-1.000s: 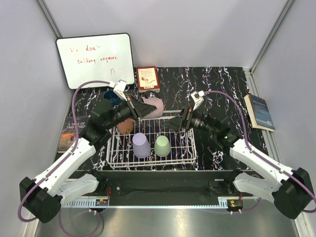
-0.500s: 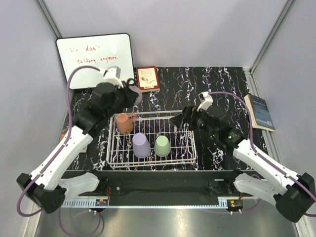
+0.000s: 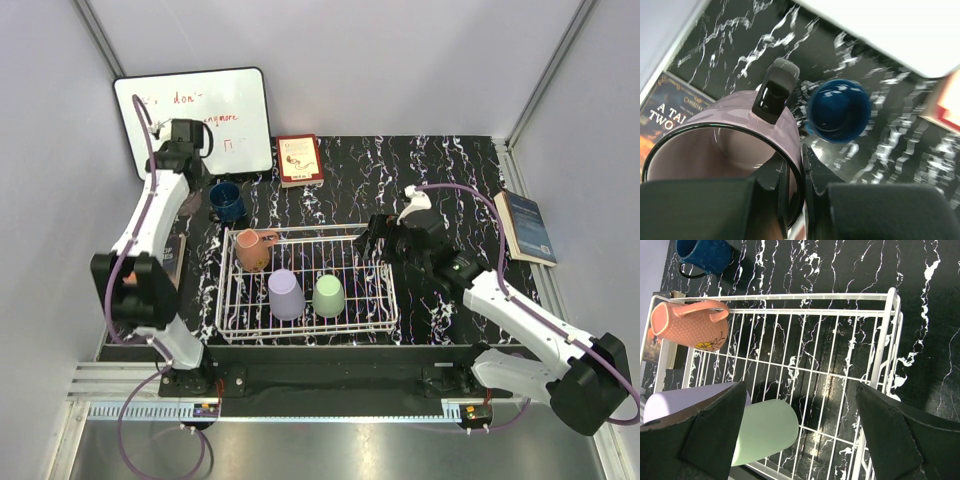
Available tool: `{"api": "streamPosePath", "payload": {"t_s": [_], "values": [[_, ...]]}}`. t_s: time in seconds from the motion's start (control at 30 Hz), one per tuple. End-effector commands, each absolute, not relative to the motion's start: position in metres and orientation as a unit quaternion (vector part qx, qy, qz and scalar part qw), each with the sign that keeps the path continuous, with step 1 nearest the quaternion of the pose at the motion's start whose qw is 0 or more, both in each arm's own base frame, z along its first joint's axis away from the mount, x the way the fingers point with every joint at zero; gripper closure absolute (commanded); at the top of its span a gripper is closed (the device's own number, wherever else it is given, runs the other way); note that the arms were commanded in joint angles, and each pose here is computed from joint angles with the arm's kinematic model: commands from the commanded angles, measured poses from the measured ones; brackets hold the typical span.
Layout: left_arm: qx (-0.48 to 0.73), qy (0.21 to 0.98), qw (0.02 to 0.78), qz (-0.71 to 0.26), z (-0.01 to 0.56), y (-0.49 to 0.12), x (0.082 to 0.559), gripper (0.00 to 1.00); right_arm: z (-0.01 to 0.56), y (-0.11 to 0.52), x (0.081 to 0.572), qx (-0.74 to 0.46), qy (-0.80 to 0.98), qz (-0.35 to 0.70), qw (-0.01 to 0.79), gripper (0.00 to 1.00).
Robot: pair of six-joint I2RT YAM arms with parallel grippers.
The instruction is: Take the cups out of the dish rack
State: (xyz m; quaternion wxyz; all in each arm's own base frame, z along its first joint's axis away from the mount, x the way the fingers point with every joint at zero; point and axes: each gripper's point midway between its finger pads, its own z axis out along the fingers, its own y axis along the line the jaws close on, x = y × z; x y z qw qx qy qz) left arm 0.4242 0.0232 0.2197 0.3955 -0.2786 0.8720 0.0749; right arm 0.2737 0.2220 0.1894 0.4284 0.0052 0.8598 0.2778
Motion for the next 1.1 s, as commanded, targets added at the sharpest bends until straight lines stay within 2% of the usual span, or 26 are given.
{"api": "streamPosePath", "payload": {"t_s": [0.0,0.23,0.6,1.07], "values": [[-0.297,0.850,0.429,0.072,0.242,0.030,0.454,1.00,0.209,0.219,0.280,0.000,0.847,0.272,0.458,0.03],[-0.302,0.866,0.387,0.094,0.199,0.046,0.482,1.00,0.196,0.218,0.283,-0.014,0.855,0.253,0.453,0.03],[-0.316,0.876,0.347,0.110,0.158,0.065,0.490,1.00,0.175,0.232,0.290,-0.017,0.867,0.257,0.426,0.02],[-0.303,0.904,0.295,0.058,0.103,0.048,0.492,1.00,0.169,0.237,0.293,-0.014,0.872,0.260,0.415,0.02]]}}
